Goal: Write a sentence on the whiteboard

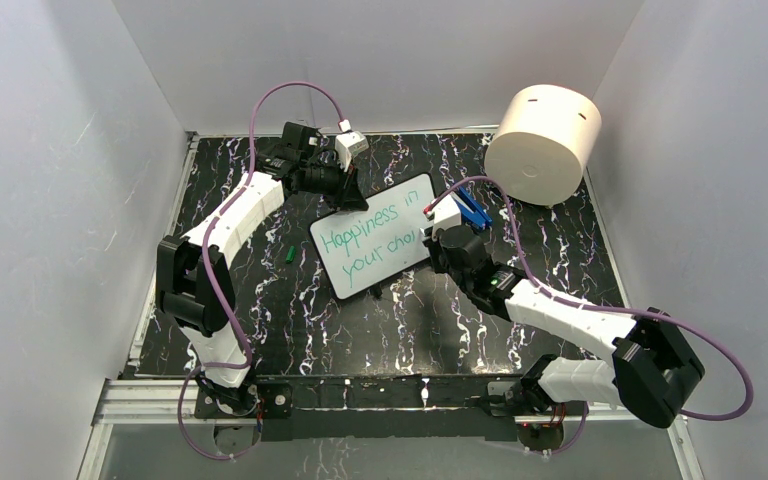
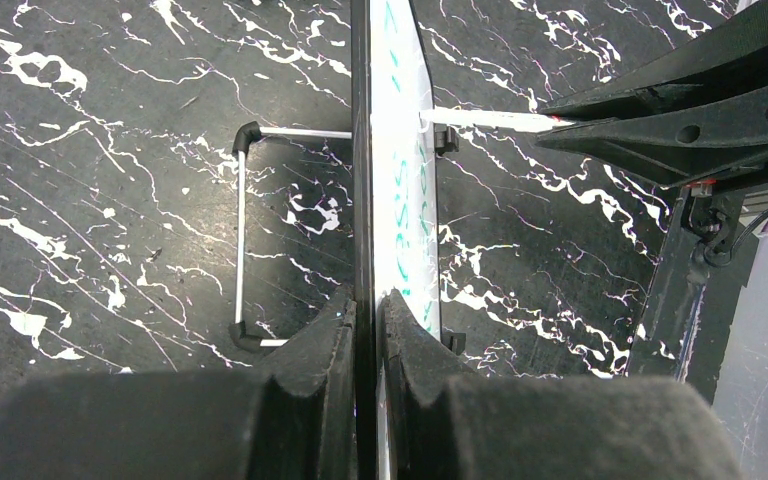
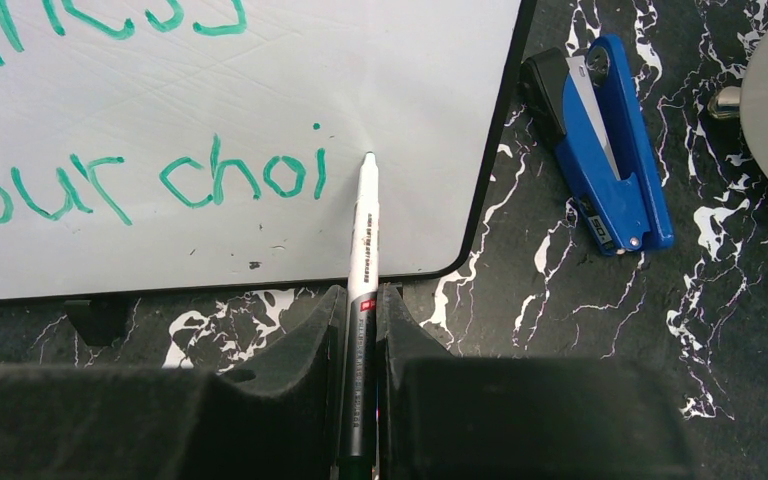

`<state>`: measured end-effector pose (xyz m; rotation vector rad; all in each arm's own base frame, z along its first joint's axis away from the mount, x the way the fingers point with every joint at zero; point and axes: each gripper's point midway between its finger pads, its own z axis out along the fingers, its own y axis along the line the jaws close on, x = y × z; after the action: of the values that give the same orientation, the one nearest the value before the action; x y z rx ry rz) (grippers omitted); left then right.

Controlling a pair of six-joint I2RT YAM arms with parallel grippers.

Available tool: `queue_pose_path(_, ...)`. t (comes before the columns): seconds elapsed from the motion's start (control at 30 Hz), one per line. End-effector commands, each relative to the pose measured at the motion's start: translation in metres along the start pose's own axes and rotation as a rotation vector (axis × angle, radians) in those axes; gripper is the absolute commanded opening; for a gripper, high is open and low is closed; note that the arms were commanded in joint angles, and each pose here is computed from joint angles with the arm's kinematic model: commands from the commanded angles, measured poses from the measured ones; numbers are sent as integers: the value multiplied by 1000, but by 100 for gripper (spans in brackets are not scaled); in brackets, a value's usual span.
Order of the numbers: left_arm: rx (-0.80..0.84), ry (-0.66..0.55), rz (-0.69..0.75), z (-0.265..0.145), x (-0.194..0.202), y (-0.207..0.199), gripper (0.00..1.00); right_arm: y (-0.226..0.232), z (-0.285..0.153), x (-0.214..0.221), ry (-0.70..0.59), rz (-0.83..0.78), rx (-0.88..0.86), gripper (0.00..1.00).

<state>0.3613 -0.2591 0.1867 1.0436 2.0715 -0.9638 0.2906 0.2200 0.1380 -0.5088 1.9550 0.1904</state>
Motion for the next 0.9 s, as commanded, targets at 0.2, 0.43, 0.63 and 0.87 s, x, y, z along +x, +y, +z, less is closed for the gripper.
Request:
queue_pose_path(0.2,34,184,-96,15,58,-7,0,14,0,-23,-57,25,-78,0)
queue_pose_path(0.43,32,186,-97,15,58,-7,0,16,-2,-18,-31,13,-91,0)
queue_pose_path(0.63,29,186,-97,15,59,-6,0,16,-2,-7,11,6,-91,0)
queue_pose_path(0.87,27,187,-97,15,59,-6,0,7,-2,1,41,-9,-46,0)
